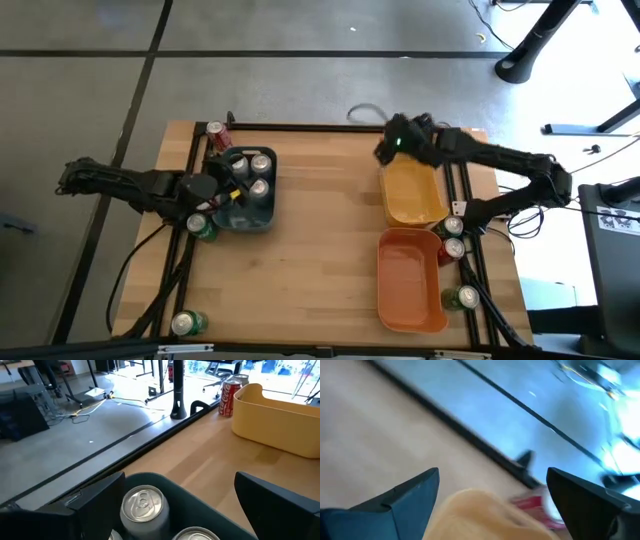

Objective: Sort soda cans
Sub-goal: Put the blue-white soda can into the blue bin

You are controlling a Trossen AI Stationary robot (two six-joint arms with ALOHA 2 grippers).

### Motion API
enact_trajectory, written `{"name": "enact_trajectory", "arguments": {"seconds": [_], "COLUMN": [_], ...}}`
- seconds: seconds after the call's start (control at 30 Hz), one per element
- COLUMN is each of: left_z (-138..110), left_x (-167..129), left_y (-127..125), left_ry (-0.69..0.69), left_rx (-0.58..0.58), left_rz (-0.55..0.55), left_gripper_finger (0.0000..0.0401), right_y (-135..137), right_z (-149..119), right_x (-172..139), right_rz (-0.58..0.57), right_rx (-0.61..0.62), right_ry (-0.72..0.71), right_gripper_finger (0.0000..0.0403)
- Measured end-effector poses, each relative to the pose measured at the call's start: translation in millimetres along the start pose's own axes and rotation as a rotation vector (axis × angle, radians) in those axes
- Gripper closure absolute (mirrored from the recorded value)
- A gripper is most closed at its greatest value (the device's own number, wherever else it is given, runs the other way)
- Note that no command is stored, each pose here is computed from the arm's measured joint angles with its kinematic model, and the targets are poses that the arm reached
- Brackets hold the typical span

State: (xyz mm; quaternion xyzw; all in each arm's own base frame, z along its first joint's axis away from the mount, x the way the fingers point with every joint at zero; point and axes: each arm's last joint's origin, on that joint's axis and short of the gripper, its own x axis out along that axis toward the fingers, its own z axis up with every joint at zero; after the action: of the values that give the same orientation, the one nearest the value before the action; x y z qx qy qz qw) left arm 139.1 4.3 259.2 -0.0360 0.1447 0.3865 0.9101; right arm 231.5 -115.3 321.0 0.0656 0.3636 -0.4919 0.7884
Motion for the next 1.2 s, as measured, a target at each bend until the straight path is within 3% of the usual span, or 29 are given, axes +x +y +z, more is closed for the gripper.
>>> {"name": "enact_trajectory", "arguments": {"seconds": [0.17, 0.47, 0.63, 0.9, 1.2], "left_z": [3.3, 9.3, 9.6, 9.3, 9.1], "left_x": [1.3, 5.3, 7.7, 9.2, 9.2], "left_y": [0.7, 3.5, 5.0, 5.9, 5.6], "left_ry": [-0.021, -0.048, -0.036, -0.026, -0.023], "left_rx": [0.031, 0.065, 0.101, 0.131, 0.132], "left_rz": [0.007, 0.01, -0.013, -0.029, -0.039], "left_gripper_finger": [0.0038, 0.0038, 0.0038, 0.0038, 0.0038], "right_y": [-44.2, -107.0, -132.7, -155.7, -156.0], "right_z": [6.7, 8.5, 9.0, 12.3, 18.0], "right_x": [25.1, 56.2, 75.8, 106.4, 118.1], "right_rz": [-0.118, -0.161, -0.206, -0.236, -0.243], "right_rx": [0.119, 0.323, 0.385, 0.426, 0.403], "right_ry": [0.052, 0.104, 0.201, 0.381, 0.417], "right_gripper_finger": [0.0036, 0.0036, 0.0036, 0.0036, 0.0036]}}
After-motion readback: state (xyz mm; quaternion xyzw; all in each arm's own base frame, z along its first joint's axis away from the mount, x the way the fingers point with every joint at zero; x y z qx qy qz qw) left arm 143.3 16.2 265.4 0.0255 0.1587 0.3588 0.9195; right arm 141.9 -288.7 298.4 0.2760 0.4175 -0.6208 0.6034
